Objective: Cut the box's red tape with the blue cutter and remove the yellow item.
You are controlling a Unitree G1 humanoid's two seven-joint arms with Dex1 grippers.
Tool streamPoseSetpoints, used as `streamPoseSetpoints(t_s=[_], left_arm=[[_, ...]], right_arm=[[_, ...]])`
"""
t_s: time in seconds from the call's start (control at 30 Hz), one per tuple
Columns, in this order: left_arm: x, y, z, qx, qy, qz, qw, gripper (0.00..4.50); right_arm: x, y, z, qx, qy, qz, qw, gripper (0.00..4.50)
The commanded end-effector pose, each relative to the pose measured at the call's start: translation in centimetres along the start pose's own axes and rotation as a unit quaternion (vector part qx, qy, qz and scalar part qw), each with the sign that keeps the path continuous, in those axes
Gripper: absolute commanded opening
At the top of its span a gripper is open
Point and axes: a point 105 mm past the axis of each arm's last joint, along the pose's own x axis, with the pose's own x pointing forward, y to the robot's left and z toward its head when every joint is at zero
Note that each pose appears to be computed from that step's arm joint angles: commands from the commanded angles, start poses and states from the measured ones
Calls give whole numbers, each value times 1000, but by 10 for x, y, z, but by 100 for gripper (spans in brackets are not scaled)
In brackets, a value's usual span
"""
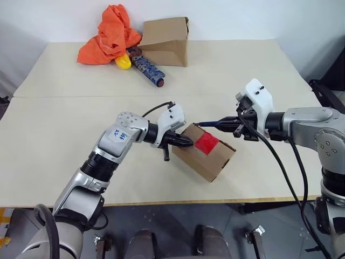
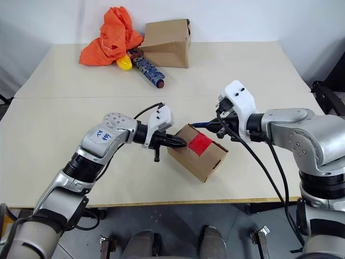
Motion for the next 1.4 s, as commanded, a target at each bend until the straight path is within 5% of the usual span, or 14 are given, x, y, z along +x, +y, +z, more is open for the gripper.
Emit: streamPoseSetpoints(t_s=[0.03, 0.47, 0.73, 1.4], left_arm=[[4, -2, -15, -18, 25, 0, 1000, 2], [4, -2, -16, -20, 24, 2, 1000, 2], [4, -3, -16, -20, 24, 2, 1000, 2], [4, -1, -16, -20, 23, 6, 999, 2]], right_arm=[[-11, -13, 3, 6, -7, -36, 999, 15], [-13, -11, 1, 12, -4, -32, 999, 15], [-13, -1, 27, 20, -57, -7, 998, 15], [-3, -3, -8, 31, 3, -14, 999, 15]])
